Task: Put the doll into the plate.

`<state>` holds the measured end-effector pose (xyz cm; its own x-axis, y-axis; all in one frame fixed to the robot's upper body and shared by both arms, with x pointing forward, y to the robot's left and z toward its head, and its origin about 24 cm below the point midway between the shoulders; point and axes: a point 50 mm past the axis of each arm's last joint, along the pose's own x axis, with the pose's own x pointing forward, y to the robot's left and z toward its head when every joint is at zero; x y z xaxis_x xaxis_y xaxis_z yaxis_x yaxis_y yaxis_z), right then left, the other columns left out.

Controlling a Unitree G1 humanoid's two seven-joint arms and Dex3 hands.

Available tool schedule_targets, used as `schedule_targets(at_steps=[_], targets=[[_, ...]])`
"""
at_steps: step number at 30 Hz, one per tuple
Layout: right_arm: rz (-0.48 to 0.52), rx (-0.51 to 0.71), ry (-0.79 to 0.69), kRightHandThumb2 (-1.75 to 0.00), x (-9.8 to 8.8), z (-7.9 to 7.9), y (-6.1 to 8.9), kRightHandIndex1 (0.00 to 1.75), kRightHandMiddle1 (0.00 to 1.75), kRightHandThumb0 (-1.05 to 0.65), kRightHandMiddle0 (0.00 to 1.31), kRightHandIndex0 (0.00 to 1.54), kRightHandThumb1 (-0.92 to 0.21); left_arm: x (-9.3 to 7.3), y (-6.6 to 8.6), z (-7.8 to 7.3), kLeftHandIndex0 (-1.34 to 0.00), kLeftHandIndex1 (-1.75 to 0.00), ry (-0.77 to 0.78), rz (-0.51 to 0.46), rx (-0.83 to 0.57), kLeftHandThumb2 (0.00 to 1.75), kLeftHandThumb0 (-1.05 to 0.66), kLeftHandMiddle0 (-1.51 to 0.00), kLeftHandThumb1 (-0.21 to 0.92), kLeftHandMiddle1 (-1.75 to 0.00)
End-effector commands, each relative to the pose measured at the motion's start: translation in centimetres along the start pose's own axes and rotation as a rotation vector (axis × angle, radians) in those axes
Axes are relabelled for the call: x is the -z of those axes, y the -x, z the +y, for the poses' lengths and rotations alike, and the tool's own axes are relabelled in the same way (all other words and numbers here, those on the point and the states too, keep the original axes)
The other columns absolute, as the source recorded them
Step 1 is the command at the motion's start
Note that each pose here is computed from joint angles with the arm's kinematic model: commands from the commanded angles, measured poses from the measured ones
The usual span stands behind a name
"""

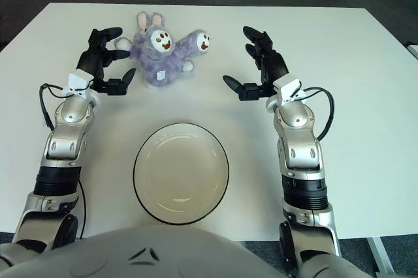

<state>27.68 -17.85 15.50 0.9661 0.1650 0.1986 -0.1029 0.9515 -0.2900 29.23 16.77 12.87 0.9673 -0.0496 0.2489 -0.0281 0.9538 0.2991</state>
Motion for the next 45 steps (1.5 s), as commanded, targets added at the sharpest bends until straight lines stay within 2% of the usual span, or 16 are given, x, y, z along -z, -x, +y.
schedule_targets(at_steps=[1, 7, 12, 15, 18, 19, 22, 25, 28, 29, 31, 34, 40, 45], targets=[[0.007, -0.013, -0.006, -1.13, -0.4, -0.1, 0.0, 0.16, 0.01, -0.36, 0.00, 0.01, -0.09, 0.0, 0.3, 0.1, 0.00, -0.65, 0.014, 0.018, 0.005, 1.05, -0.49, -0.22, 0.22, -0.69], [0.017, -0.055, 0.032, -1.20, -0.7, -0.1, 0.2, 0.18, 0.00, -0.23, 0.00, 0.06, -0.04, 0.0, 0.3, 0.0, 0.00, -0.55, 0.001, 0.032, 0.029, 1.01, -0.53, -0.23, 0.28, -0.68], [0.020, -0.088, 0.051, -1.22, -0.4, -0.2, 0.1, 0.21, 0.00, -0.21, 0.00, 0.10, -0.02, 0.1, 0.3, 0.0, 0.00, -0.56, -0.022, 0.033, 0.055, 0.99, -0.54, -0.25, 0.30, -0.68], [0.041, -0.117, 0.061, -1.18, -0.2, -0.2, 0.0, 0.32, 0.02, -0.32, 0.00, 0.17, -0.04, 0.1, 0.4, 0.0, 0.00, -0.57, -0.025, 0.024, 0.072, 0.96, -0.55, -0.48, 0.32, -1.17], [0.056, -0.137, 0.071, -1.11, -0.2, -0.2, -0.1, 0.47, 0.12, -0.45, 0.00, 0.22, -0.10, 0.1, 0.4, -0.1, 0.00, -0.59, -0.023, 0.015, 0.079, 0.96, -0.56, -0.64, 0.33, -1.55], [0.058, -0.142, 0.081, -1.10, -0.4, -0.1, -0.2, 0.49, 0.13, -0.47, 0.00, 0.22, -0.10, 0.1, 0.4, -0.1, 0.00, -0.59, -0.026, 0.008, 0.081, 0.96, -0.56, -0.66, 0.33, -1.59], [0.061, -0.152, 0.095, -1.02, -0.8, 0.2, -0.7, 0.77, 0.23, -0.58, 0.00, 0.35, -0.17, 0.1, 0.4, -0.1, 0.00, -0.66, -0.036, -0.007, 0.083, 0.95, -0.57, -0.76, 0.34, -1.71], [0.038, -0.166, 0.085, -0.99, -1.6, 0.5, -1.3, 0.90, 0.26, -0.63, 0.00, 0.43, -0.20, 0.1, 0.4, -0.2, 0.00, -0.71, -0.055, -0.028, 0.076, 0.95, -0.57, -0.75, 0.34, -1.73], [-0.023, -0.163, 0.072, -0.97, -2.2, 0.9, -1.6, 0.82, 0.24, -0.65, 0.00, 0.23, -0.22, -0.1, 0.5, -0.3, 0.00, -0.82, -0.072, -0.052, 0.064, 0.97, -0.58, -0.61, 0.32, -1.45], [-0.041, -0.155, 0.074, -0.97, -2.2, 0.9, -1.5, 0.81, 0.24, -0.65, 0.00, 0.22, -0.22, -0.1, 0.6, -0.2, 0.00, -0.83, -0.073, -0.057, 0.061, 0.97, -0.58, -0.59, 0.32, -1.40], [-0.059, -0.146, 0.089, -0.97, -2.1, 0.8, -1.6, 0.79, 0.27, -0.65, 0.00, 0.19, -0.21, -0.3, 0.7, -0.3, 0.00, -0.87, -0.075, -0.065, 0.057, 0.98, -0.58, -0.42, 0.31, -1.09], [-0.073, -0.145, 0.125, -0.96, -2.1, 0.9, -1.8, 0.76, 0.36, -0.68, 0.00, 0.18, -0.23, -0.5, 0.9, -0.3, 0.00, -0.93, -0.077, -0.074, 0.051, 0.98, -0.58, -0.33, 0.31, -0.91], [-0.123, -0.153, 0.118, -0.94, -1.9, 1.6, -2.7, 0.70, 0.53, -0.68, 0.00, 0.12, -0.23, -0.8, 1.2, -0.4, 0.00, -0.98, -0.071, -0.082, 0.039, 0.99, -0.57, -0.27, 0.32, -0.81], [-0.140, -0.157, 0.078, -0.98, -1.8, 1.6, -2.9, 0.67, 0.58, -0.63, 0.00, 0.09, -0.19, -0.9, 1.4, -0.5, 0.00, -0.99, -0.063, -0.084, 0.033, 0.99, -0.58, -0.27, 0.33, -0.79]])
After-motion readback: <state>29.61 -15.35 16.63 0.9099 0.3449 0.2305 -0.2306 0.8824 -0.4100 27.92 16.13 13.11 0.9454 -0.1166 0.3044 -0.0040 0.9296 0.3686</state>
